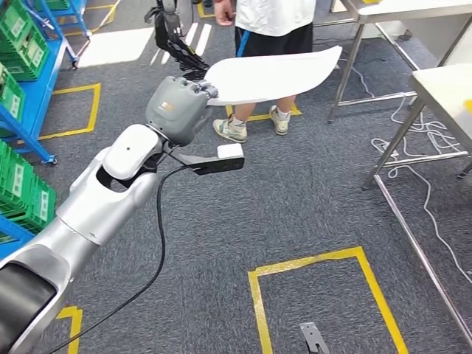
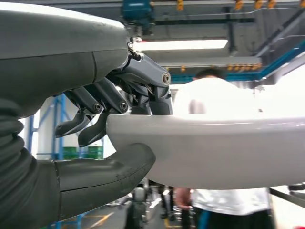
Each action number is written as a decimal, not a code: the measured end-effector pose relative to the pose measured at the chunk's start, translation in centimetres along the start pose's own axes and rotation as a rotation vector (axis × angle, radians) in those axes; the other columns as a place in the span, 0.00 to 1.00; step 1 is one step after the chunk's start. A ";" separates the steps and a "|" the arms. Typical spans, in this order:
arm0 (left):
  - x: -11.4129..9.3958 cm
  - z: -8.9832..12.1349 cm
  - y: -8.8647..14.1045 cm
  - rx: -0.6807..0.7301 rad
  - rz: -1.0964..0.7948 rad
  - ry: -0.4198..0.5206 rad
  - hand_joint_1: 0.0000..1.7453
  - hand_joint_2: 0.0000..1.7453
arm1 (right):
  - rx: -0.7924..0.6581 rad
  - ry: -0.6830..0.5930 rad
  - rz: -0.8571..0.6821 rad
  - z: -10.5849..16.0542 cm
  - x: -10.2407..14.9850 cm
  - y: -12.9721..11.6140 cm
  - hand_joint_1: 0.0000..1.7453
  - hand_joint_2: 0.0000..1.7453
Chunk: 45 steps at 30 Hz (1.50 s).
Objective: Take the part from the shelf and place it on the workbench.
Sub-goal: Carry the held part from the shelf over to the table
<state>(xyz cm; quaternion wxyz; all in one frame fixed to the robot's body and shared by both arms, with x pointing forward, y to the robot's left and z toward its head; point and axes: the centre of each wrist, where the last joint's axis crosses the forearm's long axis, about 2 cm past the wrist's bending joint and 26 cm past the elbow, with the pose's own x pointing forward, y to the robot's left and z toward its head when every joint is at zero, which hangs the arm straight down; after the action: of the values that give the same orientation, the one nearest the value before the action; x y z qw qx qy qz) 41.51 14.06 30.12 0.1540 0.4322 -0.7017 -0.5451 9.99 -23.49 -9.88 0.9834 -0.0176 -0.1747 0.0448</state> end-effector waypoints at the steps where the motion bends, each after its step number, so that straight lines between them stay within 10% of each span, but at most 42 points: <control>1: 0.0 0.1 -0.1 -0.004 0.001 0.000 1.00 1.00 | 0.000 0.001 0.000 0.0 0.0 0.0 0.00 1.00; 45: 0.2 -0.1 0.0 -0.005 0.003 -0.009 1.00 1.00 | 0.000 0.008 0.002 0.1 -0.4 0.2 0.00 1.00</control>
<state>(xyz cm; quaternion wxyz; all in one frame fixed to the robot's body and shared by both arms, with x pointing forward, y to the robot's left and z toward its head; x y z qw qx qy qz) 41.41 13.84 30.07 0.1529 0.4283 -0.7017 -0.5485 9.55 -23.37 -9.96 0.9841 -0.0181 -0.1707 0.0455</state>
